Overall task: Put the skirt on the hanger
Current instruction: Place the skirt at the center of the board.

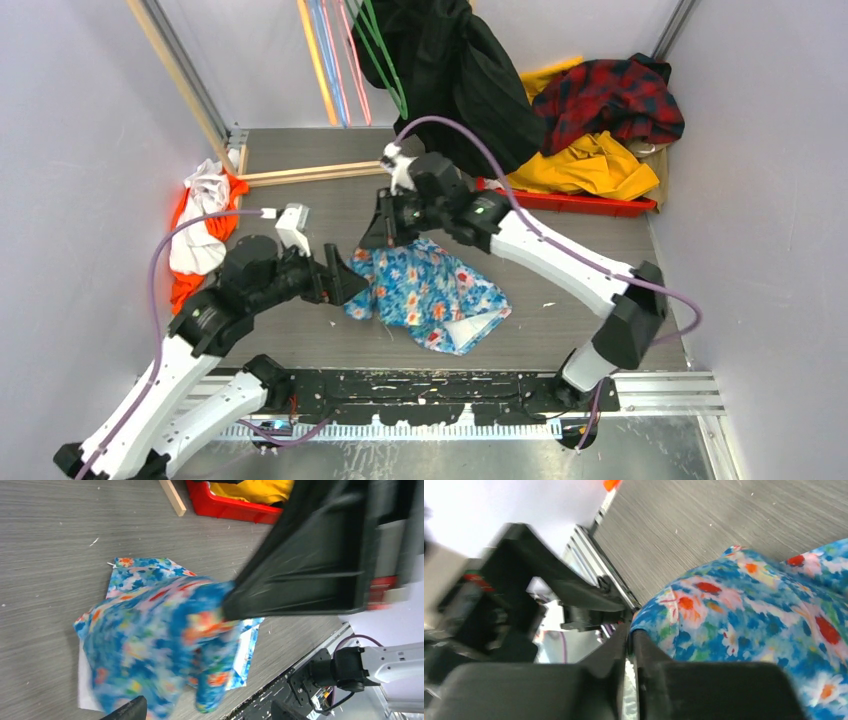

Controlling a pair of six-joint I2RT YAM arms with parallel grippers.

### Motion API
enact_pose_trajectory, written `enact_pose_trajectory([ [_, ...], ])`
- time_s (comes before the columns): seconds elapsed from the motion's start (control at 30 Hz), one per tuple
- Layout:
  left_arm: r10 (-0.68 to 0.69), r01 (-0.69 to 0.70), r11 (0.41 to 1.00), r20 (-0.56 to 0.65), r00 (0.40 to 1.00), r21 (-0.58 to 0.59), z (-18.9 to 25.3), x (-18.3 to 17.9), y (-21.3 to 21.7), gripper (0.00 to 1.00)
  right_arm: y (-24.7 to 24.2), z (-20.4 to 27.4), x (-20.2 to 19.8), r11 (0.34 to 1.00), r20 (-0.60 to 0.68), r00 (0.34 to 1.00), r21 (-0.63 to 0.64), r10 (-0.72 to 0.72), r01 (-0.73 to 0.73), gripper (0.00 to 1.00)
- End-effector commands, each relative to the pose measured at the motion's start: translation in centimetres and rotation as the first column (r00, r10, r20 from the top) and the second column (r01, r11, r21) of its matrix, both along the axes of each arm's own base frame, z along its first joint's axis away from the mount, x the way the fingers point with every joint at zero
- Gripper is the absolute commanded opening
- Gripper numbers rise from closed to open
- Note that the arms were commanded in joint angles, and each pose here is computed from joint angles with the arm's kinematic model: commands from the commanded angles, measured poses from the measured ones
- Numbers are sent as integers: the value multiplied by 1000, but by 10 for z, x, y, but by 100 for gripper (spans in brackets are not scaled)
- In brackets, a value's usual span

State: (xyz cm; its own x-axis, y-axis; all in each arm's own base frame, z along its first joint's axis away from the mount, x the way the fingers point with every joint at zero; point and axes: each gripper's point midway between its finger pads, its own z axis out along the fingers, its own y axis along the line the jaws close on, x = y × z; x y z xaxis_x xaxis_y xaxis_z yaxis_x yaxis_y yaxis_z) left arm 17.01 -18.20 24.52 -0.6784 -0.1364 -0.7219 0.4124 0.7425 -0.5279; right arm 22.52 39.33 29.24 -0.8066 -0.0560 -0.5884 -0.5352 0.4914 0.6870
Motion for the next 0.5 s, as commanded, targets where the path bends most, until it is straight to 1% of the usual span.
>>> enact_pose_trajectory([
  [0.0,91,-91,996,8,996,-1,7,-15,26,88,33,34,-11,993,105,992,89,71,-81,37],
  [0.03,101,-101,995,-1,995,6,5,-18,29,88,32,30,-17,992,107,990,69,95,-103,46],
  [0.1,113,-113,994,-8,994,12,4,-22,34,88,18,18,-19,997,130,988,1,80,-81,59],
  [0.13,120,-119,993,-13,993,17,1,-22,35,88,8,12,-18,998,146,988,-37,60,-55,63],
  [0.2,122,-121,992,-27,992,26,-4,-21,35,88,-19,-5,-12,990,180,984,-135,-16,41,66],
  [0.3,118,-116,993,-50,992,35,-15,-15,29,88,-57,-32,-14,959,204,977,-259,-66,118,66],
  [0.4,111,-108,993,-75,991,48,-28,-5,20,88,-79,-64,-29,936,177,983,-334,-53,111,57],
  [0.47,109,-102,992,-99,989,71,-41,2,15,88,-83,-86,-43,926,175,984,-368,-20,84,51],
])
